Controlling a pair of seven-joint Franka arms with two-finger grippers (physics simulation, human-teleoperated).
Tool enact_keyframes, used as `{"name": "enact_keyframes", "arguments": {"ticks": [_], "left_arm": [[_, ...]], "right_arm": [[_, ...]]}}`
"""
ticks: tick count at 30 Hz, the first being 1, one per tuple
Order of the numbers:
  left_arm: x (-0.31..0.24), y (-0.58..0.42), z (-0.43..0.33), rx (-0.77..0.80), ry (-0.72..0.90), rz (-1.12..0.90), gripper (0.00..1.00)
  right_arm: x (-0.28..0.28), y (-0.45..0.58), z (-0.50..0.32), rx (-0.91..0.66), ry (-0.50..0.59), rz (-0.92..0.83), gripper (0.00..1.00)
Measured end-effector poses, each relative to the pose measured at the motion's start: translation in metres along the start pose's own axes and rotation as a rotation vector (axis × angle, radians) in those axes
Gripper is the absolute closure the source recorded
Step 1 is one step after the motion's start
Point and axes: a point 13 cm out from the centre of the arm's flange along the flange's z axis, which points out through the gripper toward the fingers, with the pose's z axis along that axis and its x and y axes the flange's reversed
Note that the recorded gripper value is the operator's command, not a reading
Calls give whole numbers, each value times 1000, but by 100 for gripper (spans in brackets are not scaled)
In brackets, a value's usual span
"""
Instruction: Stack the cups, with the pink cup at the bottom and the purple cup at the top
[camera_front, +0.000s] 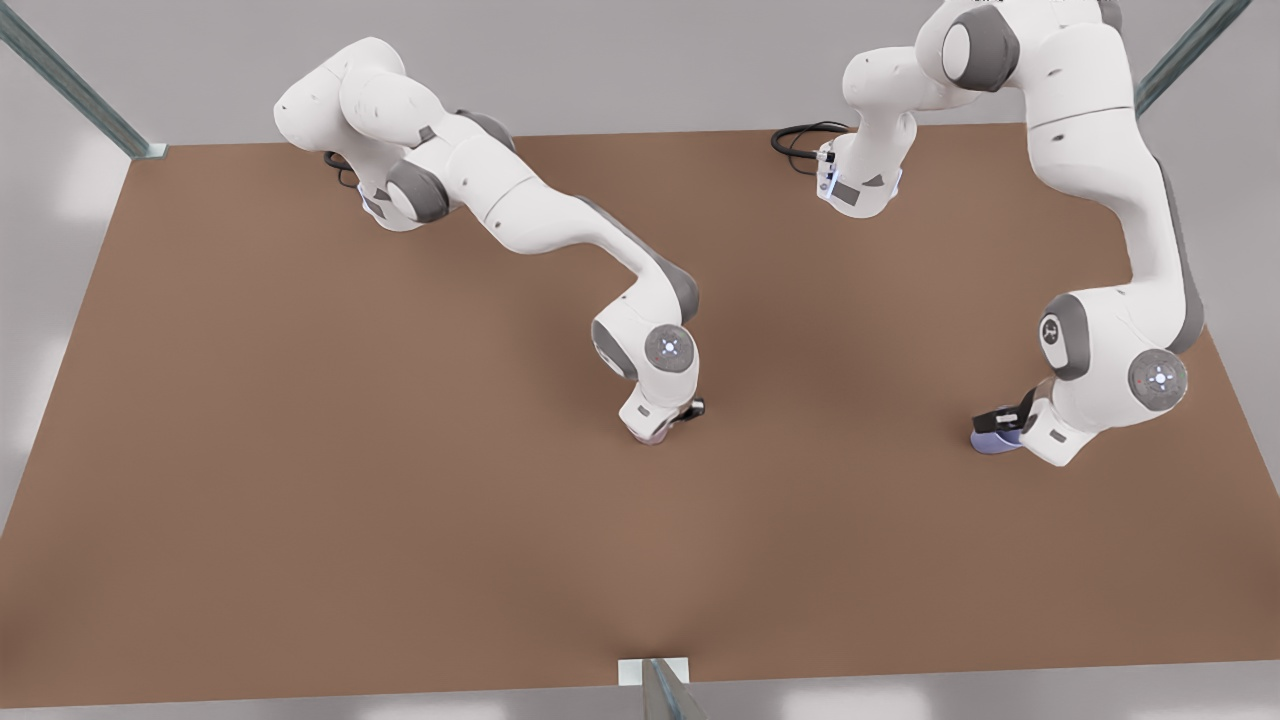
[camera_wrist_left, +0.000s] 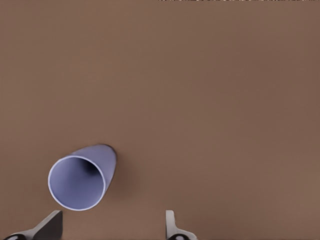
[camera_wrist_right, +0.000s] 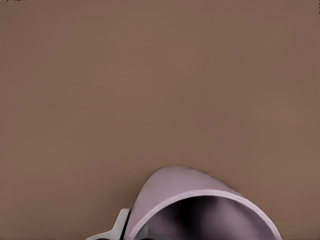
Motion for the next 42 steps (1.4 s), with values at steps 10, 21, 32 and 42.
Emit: {"name": "enact_keyframes", "arguments": {"ticks": [10,21,32,42], "left_arm": [[7,31,84,1,12,-50,0],[16,39,117,-5,2,-62,39],[16,41,122,-10,3,-69,79],[9,-81,12,3,-105,83,79]], "right_arm": [[-2,13,-23,-39,-25,101,43],[-54,-164,-209,-95,-4,388,0],[-74,-551,-341,-2,-46,501,0],[-80,-574,-361,25,-56,304,0]]}}
